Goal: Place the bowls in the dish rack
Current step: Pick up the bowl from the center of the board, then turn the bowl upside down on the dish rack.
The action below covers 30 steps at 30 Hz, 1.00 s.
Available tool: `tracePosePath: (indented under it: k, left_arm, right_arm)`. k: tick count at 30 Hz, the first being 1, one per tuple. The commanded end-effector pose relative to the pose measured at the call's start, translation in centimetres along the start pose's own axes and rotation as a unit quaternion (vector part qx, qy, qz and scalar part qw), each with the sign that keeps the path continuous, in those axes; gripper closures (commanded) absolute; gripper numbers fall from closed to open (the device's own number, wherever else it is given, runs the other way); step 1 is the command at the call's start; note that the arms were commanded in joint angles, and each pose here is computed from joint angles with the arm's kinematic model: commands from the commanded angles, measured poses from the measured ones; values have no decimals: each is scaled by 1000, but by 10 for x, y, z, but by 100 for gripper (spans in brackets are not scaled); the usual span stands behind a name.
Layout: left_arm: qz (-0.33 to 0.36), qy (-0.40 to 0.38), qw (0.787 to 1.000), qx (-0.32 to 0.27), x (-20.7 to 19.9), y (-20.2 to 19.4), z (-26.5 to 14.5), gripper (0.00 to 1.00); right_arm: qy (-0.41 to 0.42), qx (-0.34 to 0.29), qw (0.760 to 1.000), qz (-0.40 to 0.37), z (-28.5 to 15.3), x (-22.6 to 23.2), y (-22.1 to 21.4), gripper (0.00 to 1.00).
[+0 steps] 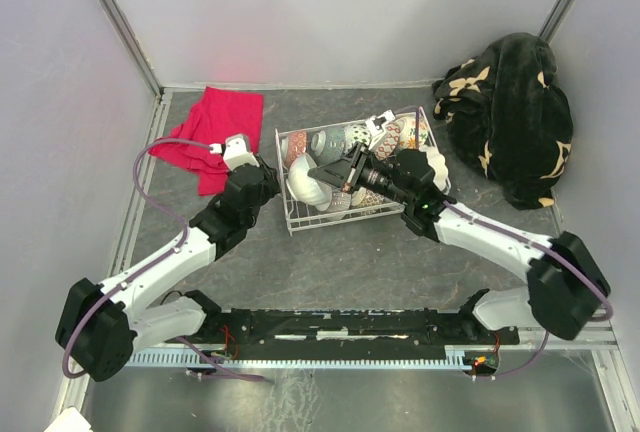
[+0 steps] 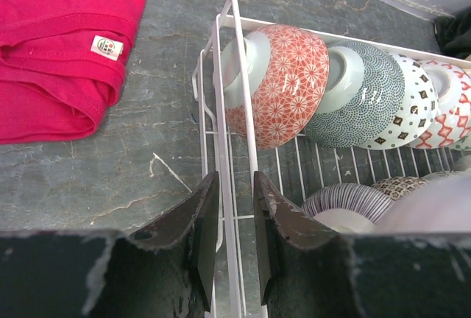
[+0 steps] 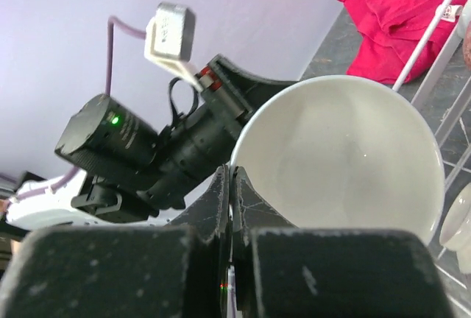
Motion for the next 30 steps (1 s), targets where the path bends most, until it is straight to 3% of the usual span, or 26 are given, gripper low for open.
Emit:
tracePosePath:
  k: [1,7,15,30]
  left_arm:
    - [-4,5,999,-35,3,16,-4,68]
    - [-17,9,998,-57,9,22,-11,70]
    - [-14,12,998,-52,9,20,-8,71]
    - [-14,5,999,-47,6,18,-7,71]
  right_arm:
    - [151,-91,984,25,-4,34,39,98]
    - [209,-122,968,64,1,15,35,98]
    - [174,-122,974,73,3,-10,22,98]
    - [144,-144,975,90,0,-18,11,98]
Point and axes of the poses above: each gripper's point midway between its finger pads, its own z axis out along the fingers, its own x axis along the line the jaws close on, y = z × x, the point moved 3 cm from there along -z, back along the fingers, and after that the axes turned 5 degrees about -z, right-handed, at the moved point
